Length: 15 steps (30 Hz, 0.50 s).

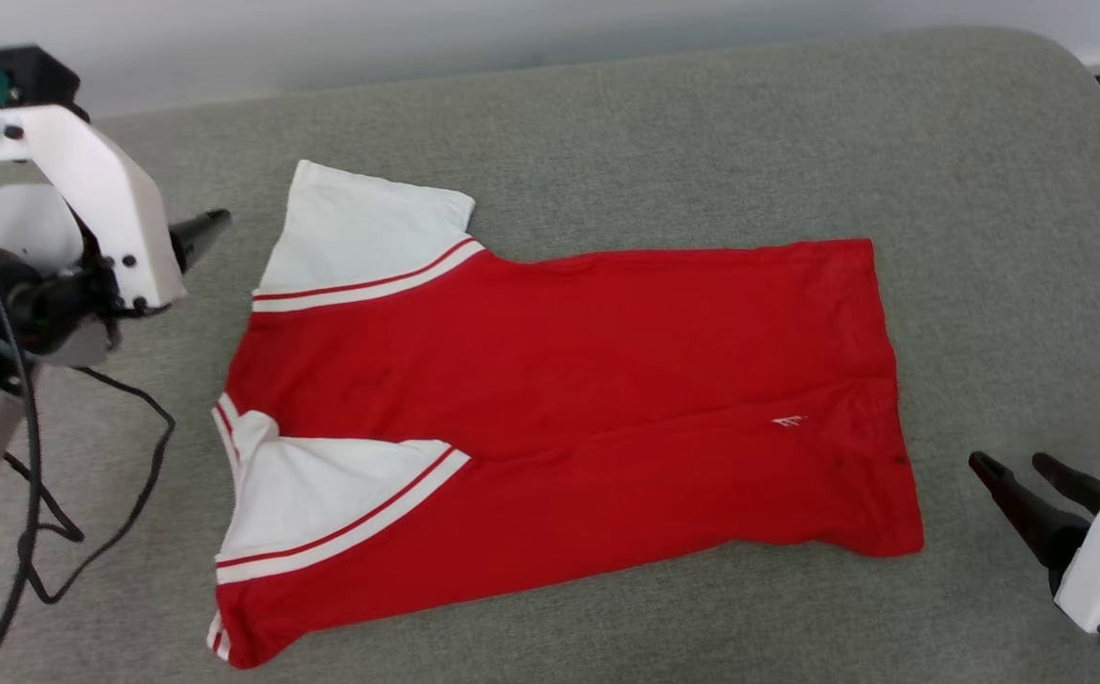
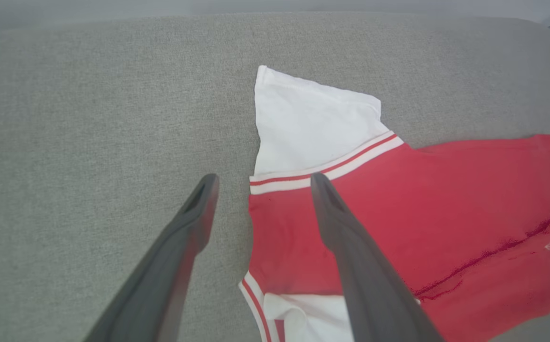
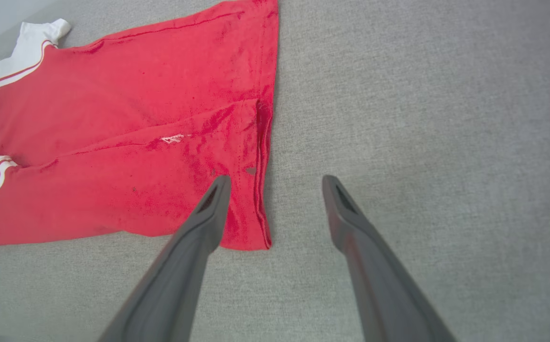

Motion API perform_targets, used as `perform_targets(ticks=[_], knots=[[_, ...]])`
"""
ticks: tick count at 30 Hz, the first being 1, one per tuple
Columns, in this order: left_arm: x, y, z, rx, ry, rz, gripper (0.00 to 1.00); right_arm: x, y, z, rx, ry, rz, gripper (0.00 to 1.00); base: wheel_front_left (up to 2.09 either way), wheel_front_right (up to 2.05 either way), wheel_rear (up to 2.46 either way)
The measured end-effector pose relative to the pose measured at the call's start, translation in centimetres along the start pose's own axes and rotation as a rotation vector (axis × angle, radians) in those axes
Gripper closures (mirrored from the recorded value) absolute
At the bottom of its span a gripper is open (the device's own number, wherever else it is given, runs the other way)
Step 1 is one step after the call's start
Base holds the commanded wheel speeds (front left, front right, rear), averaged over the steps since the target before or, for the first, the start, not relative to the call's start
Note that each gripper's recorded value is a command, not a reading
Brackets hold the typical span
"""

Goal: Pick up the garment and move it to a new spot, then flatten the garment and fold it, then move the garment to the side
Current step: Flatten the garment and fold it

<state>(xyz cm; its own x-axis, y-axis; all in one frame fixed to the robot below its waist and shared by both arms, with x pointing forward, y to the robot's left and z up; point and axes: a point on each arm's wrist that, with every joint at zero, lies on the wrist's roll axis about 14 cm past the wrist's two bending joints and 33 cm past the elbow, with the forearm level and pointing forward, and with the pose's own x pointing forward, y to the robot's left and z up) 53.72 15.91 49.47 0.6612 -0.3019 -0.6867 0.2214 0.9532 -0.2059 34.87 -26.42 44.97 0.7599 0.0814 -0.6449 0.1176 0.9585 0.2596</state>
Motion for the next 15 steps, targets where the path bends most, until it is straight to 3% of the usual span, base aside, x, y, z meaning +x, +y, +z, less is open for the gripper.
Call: perform_targets(ticks=[8,15], knots=[[5.9,0.1,3.3,0.115,0.004,0.003,0.00,0.8,-2.1,0.6,0.034,-0.031,-0.067,0.00,0.00,0.00,0.00],[12.3,-0.4,2.1,0.174,0.086,-0.028,0.00,2.2,-3.9,-0.2,0.054,-0.006,-0.131,0.00,0.00,0.00,0.00]])
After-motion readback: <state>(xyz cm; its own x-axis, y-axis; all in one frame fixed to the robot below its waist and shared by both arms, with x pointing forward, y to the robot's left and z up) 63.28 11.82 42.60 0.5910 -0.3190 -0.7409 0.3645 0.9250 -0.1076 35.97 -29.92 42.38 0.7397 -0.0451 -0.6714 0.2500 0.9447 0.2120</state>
